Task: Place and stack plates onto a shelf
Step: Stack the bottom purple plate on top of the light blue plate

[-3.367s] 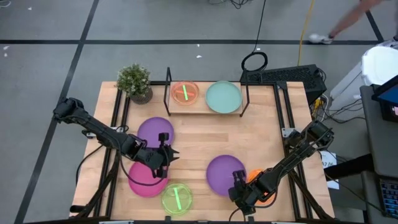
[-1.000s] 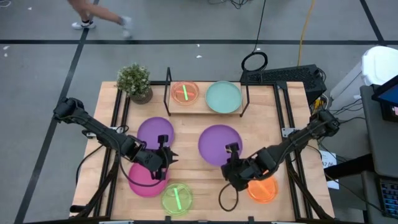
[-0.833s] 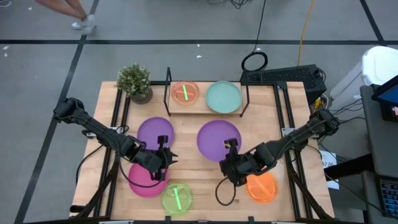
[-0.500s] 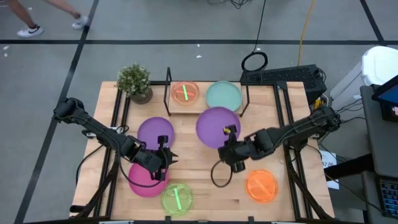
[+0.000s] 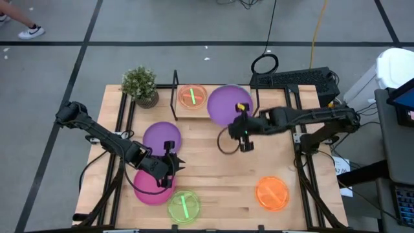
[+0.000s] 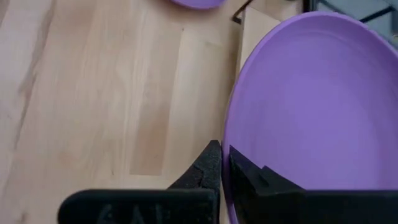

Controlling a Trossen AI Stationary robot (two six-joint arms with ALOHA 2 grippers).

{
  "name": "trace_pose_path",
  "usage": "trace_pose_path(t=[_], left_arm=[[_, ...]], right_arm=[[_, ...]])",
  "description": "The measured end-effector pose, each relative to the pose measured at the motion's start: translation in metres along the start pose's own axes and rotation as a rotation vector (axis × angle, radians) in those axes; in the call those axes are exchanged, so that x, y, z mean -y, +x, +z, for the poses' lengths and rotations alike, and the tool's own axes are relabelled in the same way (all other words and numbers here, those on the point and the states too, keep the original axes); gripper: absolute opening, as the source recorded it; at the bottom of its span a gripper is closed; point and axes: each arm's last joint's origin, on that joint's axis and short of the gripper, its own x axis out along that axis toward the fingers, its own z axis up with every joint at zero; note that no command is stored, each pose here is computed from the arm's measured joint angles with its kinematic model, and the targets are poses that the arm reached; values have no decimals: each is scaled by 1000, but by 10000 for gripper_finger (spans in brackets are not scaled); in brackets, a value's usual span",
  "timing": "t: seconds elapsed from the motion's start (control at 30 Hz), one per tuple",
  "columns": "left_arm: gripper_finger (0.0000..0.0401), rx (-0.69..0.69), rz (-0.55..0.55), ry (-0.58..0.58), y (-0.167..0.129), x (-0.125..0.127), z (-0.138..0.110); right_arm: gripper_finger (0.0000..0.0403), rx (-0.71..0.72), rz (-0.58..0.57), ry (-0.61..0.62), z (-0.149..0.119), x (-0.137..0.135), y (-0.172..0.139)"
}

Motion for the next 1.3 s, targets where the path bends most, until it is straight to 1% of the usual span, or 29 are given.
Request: trace_pose_path(t=[0.17, 0.37, 0.5, 0.57, 0.77, 1.1, 1.3], left_arm=[[95, 0, 0, -4, 0, 0, 0], [95, -1, 0, -3, 0, 0, 0], [95, -1, 0, -7, 0, 0, 0], [95, -1, 0, -8, 0, 0, 0], [95, -1, 0, -15, 0, 0, 0], [95, -1, 0, -18, 0, 0, 0], [95, 1, 0, -19, 0, 0, 0]], right_arm=[[2, -14, 5, 35, -7, 23, 8], [2, -10, -43, 60, -12, 46, 15], [2, -8, -75, 70, -19, 58, 27], [2, 1, -64, 79, -23, 61, 34], [2, 8, -28, 98, -41, 66, 59], [2, -78, -35, 124, -79, 66, 95], [2, -73, -48, 124, -92, 62, 109]])
